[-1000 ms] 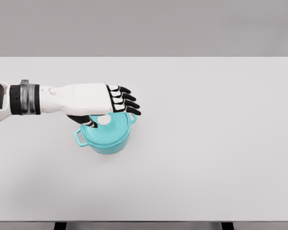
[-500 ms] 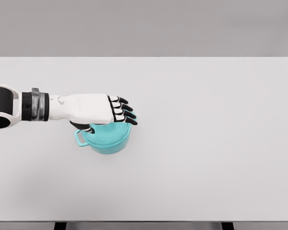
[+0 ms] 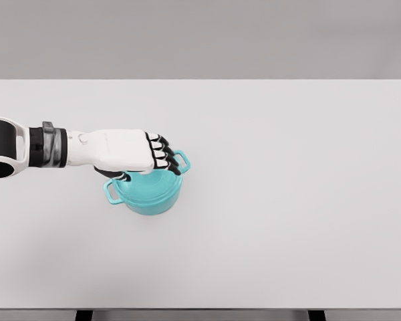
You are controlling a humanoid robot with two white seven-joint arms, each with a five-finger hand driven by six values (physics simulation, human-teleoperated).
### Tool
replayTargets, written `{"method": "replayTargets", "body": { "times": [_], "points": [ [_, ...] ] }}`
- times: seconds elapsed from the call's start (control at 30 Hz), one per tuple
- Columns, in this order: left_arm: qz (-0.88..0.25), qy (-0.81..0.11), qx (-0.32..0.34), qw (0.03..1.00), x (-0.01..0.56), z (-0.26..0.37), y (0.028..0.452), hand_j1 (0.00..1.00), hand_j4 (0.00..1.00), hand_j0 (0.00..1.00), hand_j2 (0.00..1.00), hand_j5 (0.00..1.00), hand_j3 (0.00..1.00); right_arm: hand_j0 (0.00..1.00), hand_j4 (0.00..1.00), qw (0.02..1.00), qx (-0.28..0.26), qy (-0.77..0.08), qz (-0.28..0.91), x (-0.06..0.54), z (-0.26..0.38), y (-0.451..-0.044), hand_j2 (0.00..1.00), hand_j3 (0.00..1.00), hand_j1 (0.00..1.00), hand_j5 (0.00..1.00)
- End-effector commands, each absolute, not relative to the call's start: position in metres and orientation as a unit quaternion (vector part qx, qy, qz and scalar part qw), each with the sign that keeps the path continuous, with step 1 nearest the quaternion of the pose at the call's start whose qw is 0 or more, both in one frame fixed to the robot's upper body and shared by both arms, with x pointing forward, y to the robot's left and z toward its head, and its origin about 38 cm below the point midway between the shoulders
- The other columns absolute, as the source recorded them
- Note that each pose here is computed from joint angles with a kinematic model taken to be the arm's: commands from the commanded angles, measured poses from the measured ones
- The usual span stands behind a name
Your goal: Open the lid of the pot with left arm
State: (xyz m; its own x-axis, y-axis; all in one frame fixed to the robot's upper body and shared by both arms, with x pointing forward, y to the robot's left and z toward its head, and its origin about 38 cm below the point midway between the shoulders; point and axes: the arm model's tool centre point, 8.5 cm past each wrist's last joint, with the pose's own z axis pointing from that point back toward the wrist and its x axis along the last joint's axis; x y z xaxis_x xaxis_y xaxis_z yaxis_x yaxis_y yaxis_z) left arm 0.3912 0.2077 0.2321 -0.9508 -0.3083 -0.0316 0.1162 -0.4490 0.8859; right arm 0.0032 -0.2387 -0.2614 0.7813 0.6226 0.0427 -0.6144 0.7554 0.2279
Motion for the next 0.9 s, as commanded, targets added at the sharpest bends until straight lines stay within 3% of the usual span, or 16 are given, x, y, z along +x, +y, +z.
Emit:
{"method": "replayTargets", "body": {
  "times": [0.0,0.4,0.87],
  "points": [
    [-0.846,-0.509,0.096,0.127,0.3915,0.2322,0.2086,0.86,0.86,0.86,0.86,0.86,0.86,1.00,1.00,0.936,0.115,0.018,0.331,0.0031,-0.2614,-0.2387,1.00,1.00,1.00,1.00],
    [-0.851,-0.497,0.106,0.129,0.3951,0.2290,0.2128,0.77,0.77,0.77,0.77,0.77,0.77,1.00,1.00,0.937,0.115,0.018,0.330,0.0032,-0.2614,-0.2387,1.00,1.00,1.00,1.00],
    [-0.858,-0.484,0.115,0.130,0.3975,0.2229,0.2149,0.75,0.75,0.75,0.75,0.75,0.75,1.00,1.00,0.937,0.115,0.018,0.330,0.0032,-0.2614,-0.2387,1.00,1.00,1.00,1.00]
  ]
}}
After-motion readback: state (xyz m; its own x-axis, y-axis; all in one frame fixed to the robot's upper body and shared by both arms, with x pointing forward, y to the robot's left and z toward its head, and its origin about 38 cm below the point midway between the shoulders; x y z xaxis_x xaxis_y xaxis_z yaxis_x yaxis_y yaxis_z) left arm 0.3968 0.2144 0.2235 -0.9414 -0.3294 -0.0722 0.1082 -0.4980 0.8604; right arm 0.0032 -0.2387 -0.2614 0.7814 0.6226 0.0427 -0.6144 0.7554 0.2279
